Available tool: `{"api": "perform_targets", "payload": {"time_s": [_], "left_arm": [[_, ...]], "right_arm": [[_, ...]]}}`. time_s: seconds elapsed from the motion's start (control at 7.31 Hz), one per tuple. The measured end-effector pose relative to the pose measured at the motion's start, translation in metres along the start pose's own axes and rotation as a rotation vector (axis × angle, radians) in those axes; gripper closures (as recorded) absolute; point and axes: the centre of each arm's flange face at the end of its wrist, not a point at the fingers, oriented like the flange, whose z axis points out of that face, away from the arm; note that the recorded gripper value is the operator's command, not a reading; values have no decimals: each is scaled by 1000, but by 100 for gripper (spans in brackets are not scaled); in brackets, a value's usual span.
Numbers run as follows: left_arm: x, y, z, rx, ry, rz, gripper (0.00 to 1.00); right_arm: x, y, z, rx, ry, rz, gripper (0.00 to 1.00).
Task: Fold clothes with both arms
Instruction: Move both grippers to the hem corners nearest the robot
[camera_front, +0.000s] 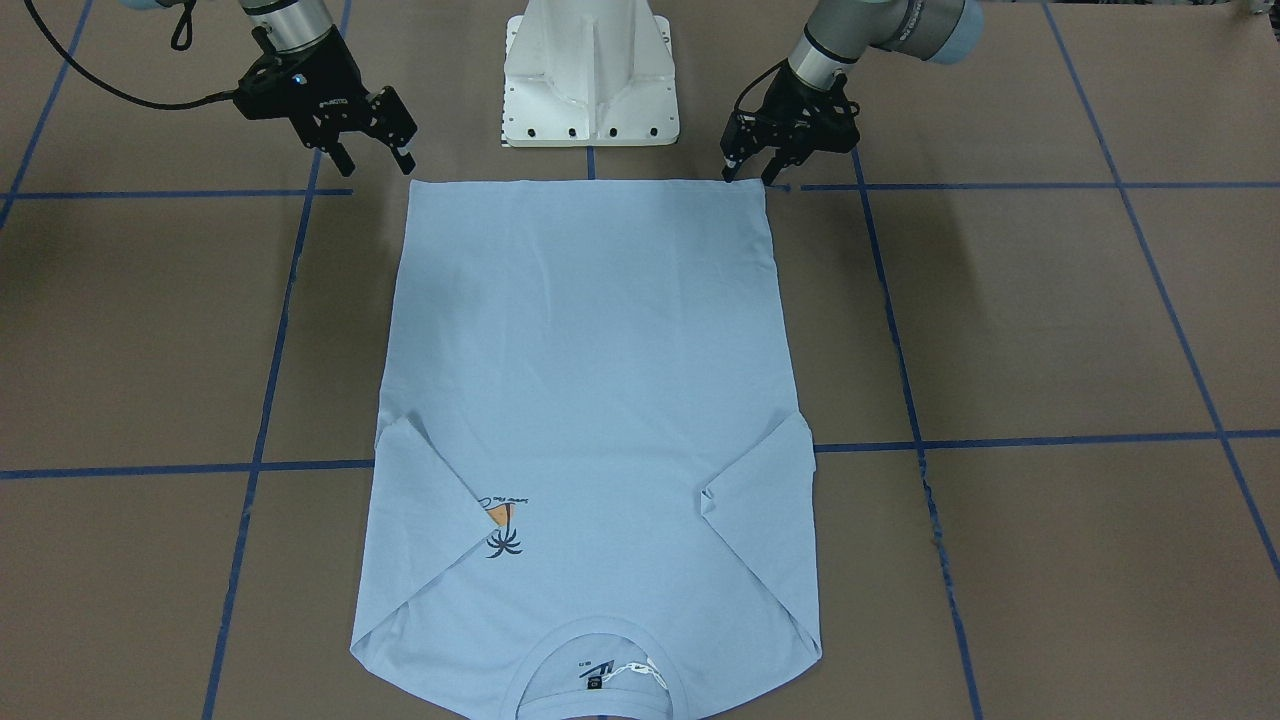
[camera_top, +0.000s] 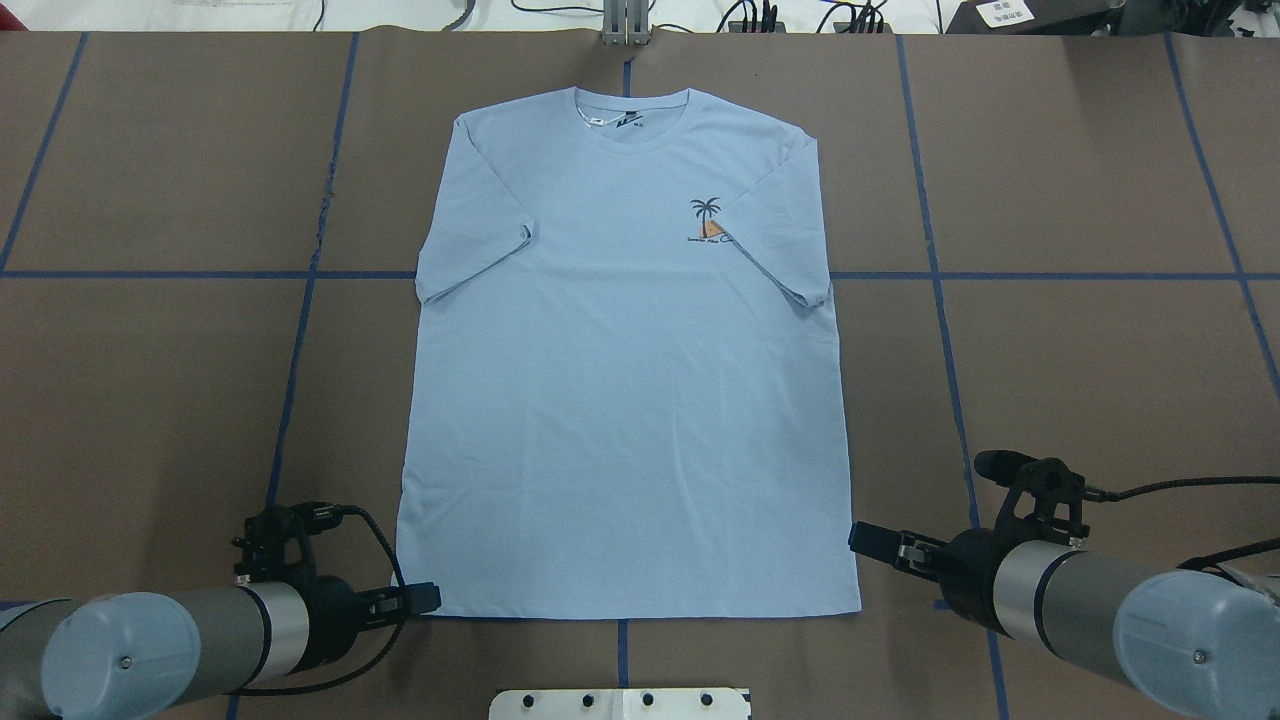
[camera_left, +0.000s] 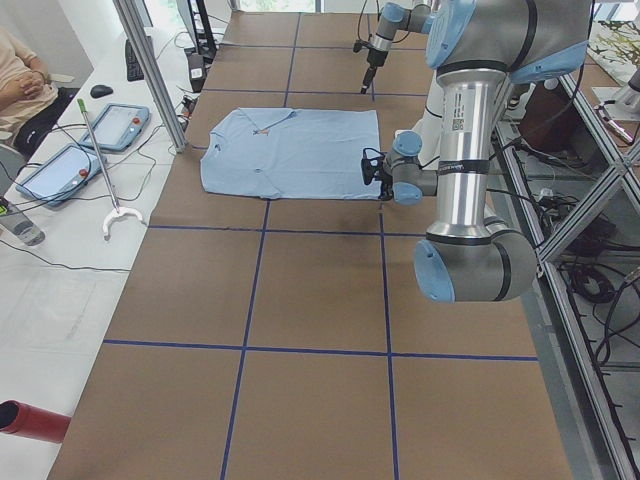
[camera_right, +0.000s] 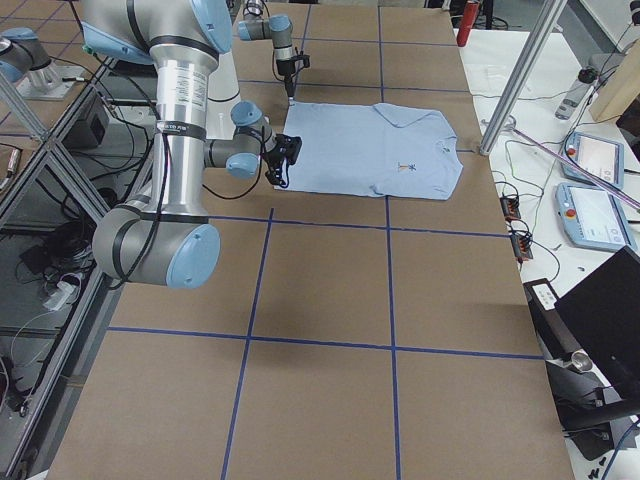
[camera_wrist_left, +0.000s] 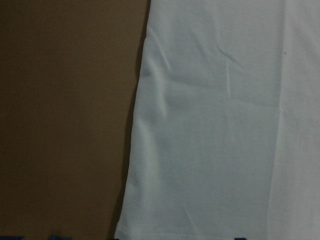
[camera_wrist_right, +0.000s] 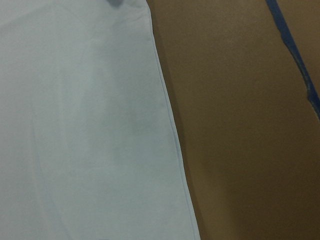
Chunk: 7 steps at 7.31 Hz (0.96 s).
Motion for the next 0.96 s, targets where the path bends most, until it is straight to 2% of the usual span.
{"api": "perform_targets", "payload": {"time_s": [0.14,0.68,0.96], "left_arm": [[-1,1,1,0,-4,-2,43],[-3,1,2,4,-46,-1,43],[-4,1,3,5,-58,0,51]], "right_arm": [[0,0,0,-1,0,0,0],[0,1,1,-1,1,-1,0],[0,1,0,-1,0,-1,0]]}}
